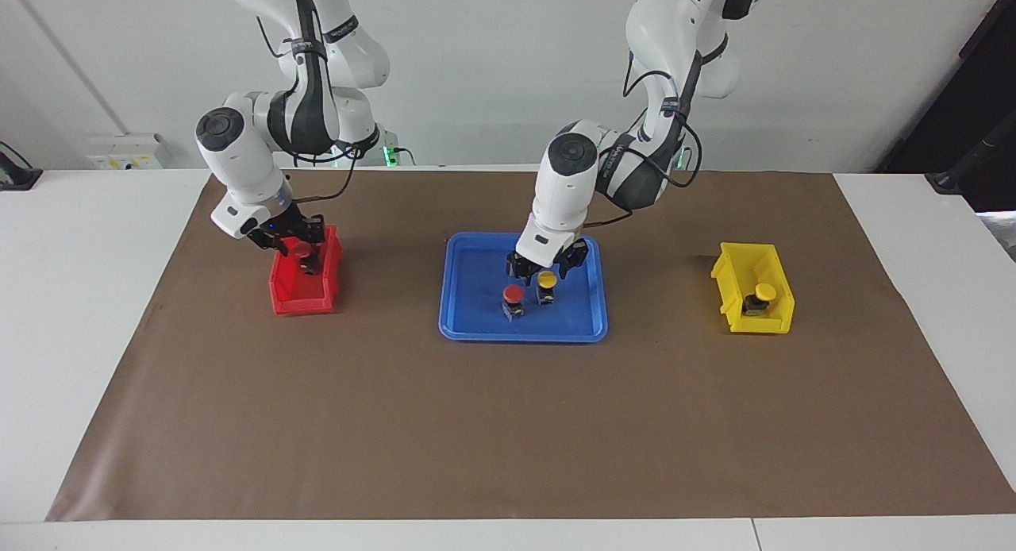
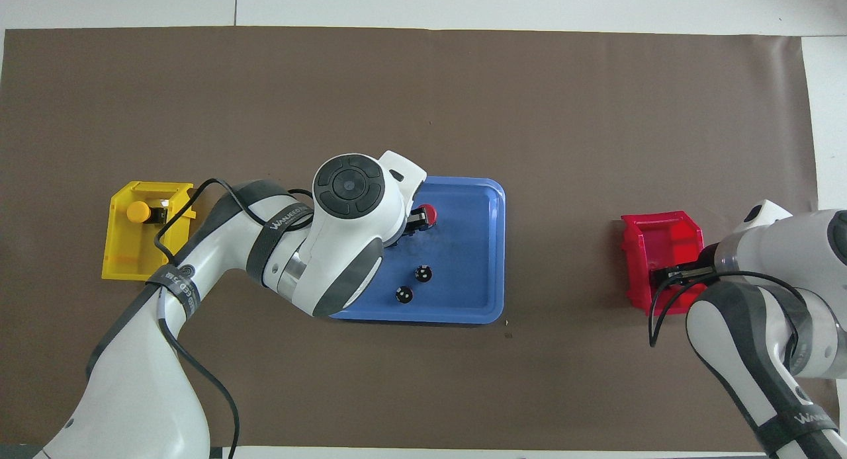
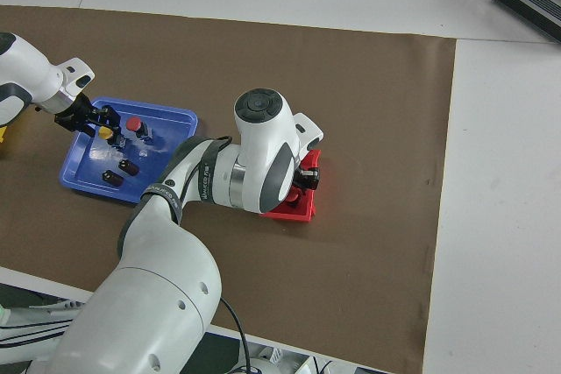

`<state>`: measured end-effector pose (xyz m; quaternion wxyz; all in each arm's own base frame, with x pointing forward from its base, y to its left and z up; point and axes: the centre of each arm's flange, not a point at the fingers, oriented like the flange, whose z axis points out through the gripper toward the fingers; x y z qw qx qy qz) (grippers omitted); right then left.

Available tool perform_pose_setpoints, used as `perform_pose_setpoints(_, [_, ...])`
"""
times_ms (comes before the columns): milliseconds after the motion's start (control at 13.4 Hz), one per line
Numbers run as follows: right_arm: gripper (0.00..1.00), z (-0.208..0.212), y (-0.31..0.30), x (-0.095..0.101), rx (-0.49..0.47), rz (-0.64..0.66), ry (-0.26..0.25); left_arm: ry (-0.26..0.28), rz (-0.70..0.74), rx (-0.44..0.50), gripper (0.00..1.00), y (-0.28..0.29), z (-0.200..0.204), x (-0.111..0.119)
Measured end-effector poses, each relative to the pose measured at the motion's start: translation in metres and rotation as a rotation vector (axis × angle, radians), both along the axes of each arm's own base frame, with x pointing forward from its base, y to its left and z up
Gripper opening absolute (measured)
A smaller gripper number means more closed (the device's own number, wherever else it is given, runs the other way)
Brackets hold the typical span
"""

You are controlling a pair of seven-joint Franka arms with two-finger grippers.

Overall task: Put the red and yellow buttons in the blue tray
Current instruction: 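Grasp the second red button with the right gripper while the left gripper withdraws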

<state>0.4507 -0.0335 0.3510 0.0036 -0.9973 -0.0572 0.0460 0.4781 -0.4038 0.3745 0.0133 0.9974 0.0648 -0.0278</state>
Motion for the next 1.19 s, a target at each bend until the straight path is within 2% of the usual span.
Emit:
perform_pose_setpoints(75, [0.65,0.000,0.000,0.000,0.000,0.000,0.000,0.007,0.004,0.011,0.82,0.005,0.011,0.001])
perform_pose_setpoints(149, [0.64,-0.001,0.000,-0.001,0.000,0.001,0.002,0.012,0.009,0.022,0.89,0.016,0.026,0.003])
perform_pose_setpoints(224, [0.64,-0.001,0.000,-0.001,0.000,0.001,0.003,0.014,0.010,0.031,0.89,0.032,0.043,0.007])
perform_pose_setpoints(373, [0.63,-0.002,0.000,-0.003,0.000,0.001,0.005,0.025,0.005,0.041,1.00,0.079,0.074,0.022])
perform_pose_setpoints(672, [0.61,-0.003,0.000,-0.004,0.002,0.015,0.009,0.016,-0.048,0.027,1.00,0.195,0.116,0.058])
perform_pose_setpoints(821, [0.56,-0.004,0.000,-0.005,0.002,0.018,0.011,0.005,-0.070,0.018,1.00,0.256,0.133,0.069])
perform_pose_setpoints(971, [0.54,-0.004,0.000,-0.005,0.002,0.019,0.011,-0.011,-0.091,0.011,1.00,0.307,0.146,0.074])
perform_pose_setpoints(1045, [0.45,-0.004,0.000,-0.005,0.003,0.021,0.011,-0.012,-0.108,0.009,1.00,0.323,0.150,0.074])
perform_pose_setpoints(1195, [0.41,-0.004,0.000,-0.005,0.004,0.034,0.010,-0.013,-0.129,0.008,1.00,0.336,0.153,0.073])
